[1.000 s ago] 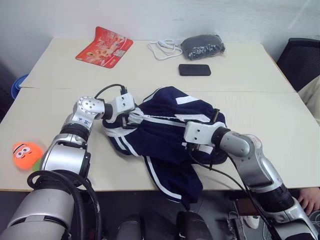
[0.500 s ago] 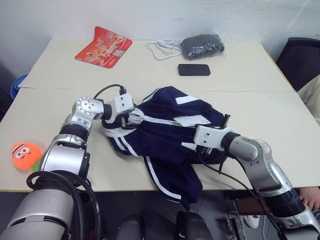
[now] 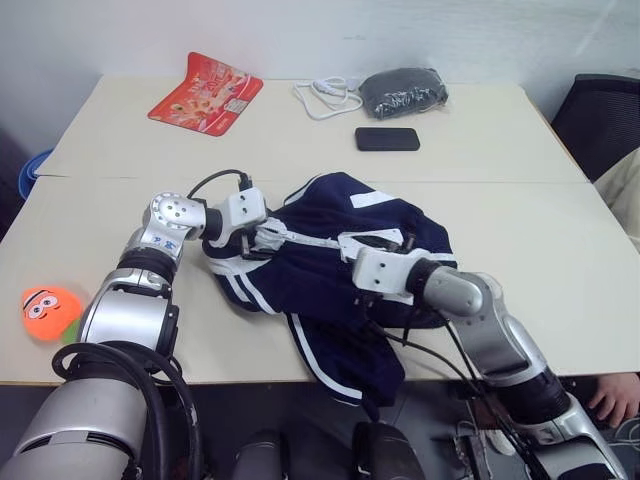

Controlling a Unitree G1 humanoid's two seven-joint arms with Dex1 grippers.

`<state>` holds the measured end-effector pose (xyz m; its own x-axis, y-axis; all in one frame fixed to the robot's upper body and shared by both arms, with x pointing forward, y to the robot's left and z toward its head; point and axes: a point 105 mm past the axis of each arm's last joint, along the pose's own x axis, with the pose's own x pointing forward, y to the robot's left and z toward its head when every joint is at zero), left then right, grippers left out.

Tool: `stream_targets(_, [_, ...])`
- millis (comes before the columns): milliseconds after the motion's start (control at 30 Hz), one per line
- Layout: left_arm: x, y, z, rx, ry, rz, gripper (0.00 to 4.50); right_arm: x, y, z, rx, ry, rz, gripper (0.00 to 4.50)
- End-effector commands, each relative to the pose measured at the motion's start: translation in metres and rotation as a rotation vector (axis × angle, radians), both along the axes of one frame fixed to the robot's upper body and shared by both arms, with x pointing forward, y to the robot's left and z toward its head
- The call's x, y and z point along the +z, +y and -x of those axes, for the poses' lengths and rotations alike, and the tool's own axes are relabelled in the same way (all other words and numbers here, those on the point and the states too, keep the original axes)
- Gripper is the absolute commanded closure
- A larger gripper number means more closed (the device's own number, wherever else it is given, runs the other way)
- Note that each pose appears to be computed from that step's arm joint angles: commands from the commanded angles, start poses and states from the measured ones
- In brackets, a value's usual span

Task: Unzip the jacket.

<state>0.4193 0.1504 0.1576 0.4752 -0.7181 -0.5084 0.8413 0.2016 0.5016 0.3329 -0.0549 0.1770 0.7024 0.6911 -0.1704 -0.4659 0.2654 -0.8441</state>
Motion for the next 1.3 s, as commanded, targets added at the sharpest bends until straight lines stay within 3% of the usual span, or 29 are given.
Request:
stream_targets(33, [-0.003, -0.001, 0.002, -0.017, 0.006, -0.016, 0.00, 0.000, 0.013, -0.007, 0.010, 0.007, 0.022, 2.59])
stream_targets(367, [-0.004, -0.004, 0.002, -0.031, 0.000, -0.027, 0.00, -0.013, 0.022, -0.046, -0.114, 0.040, 0.116, 2.59])
stream_targets(600, [-0.005, -0.004, 0.002, -0.029, -0.003, -0.027, 0.00, -0.019, 0.007, -0.052, -0.158, 0.053, 0.147, 2.59])
stream_targets(700, [-0.006, -0.004, 0.002, -0.029, -0.004, -0.028, 0.00, -0.024, 0.003, -0.052, -0.168, 0.071, 0.154, 3.16])
stream_targets(833, [-0.005, -0.005, 0.002, -0.029, -0.006, -0.024, 0.00, -0.031, 0.002, -0.052, -0.169, 0.090, 0.165, 4.48])
stream_targets(1033, [-0.006, -0.005, 0.002, -0.029, -0.005, -0.025, 0.00, -0.028, -0.001, -0.051, -0.174, 0.089, 0.160, 4.48])
stream_targets(1300, [-0.008, -0.002, 0.003, -0.029, -0.003, -0.034, 0.00, 0.003, -0.038, -0.045, -0.245, 0.052, 0.130, 4.48])
